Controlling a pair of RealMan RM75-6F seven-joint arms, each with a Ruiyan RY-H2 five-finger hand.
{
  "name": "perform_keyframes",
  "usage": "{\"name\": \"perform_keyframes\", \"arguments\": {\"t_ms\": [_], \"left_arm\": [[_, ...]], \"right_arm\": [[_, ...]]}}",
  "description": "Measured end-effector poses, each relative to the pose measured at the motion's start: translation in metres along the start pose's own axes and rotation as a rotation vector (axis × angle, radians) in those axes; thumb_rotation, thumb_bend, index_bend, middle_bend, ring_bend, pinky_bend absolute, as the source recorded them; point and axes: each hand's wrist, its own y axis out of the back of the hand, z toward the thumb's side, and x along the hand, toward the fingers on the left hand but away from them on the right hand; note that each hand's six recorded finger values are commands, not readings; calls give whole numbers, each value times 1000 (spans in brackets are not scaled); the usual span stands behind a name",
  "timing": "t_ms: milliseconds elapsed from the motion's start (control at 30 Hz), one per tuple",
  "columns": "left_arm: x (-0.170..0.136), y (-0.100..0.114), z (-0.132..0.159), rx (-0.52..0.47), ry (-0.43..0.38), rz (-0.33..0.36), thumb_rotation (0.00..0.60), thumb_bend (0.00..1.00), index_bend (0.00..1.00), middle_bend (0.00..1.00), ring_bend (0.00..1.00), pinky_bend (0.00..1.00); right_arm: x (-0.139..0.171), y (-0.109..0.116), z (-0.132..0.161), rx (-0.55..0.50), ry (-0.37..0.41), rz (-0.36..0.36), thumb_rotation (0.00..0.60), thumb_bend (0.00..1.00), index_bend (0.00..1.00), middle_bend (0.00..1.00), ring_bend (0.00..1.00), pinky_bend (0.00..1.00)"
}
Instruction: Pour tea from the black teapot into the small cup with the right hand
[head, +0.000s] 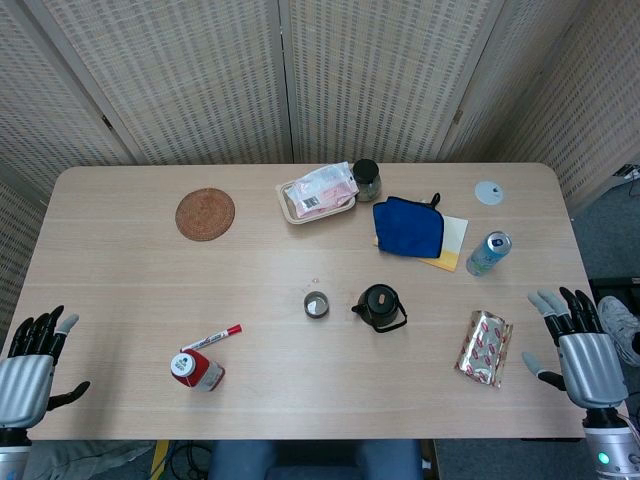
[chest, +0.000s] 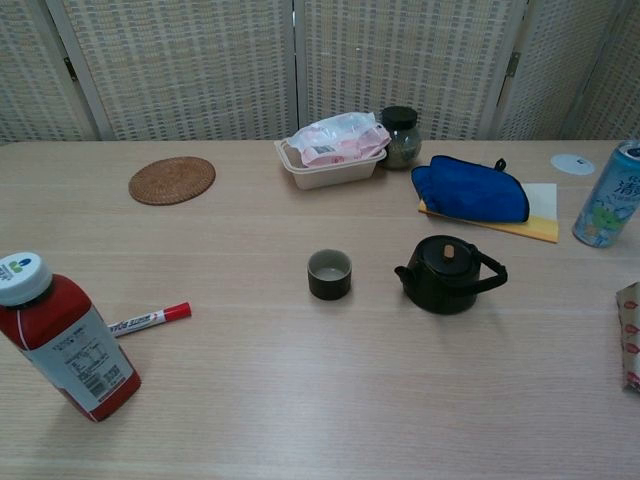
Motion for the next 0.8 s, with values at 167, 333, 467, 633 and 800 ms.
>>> {"name": "perform_keyframes", "arguments": {"t_ms": [167,333,467,633,800], "left_arm": [[-1,0,0,0,1,0,600,0,102,0,0,0],[-4,0,-3,-3,10,2,600,0,102,0,0,0],[-4,1,-5,-7,13,3,600,0,102,0,0,0],[-4,1,-5,-8,11,6,600,0,102,0,0,0],[-5,1,-7,-7,16,6,600,0,102,0,0,0]], "right_arm": [[-1,-1,1,4,6,6,600,183,144,156,10,0],[-4,-5,7,9,26,24,600,183,144,170,39,0],[-8,-7,15,7,53,36,600,140,144,197,79,0],[-15,-14,27,16,98,78,600,43,156,238,116,0],[-26,-25,46,33,165,141,600,2,205,257,144,0]]}}
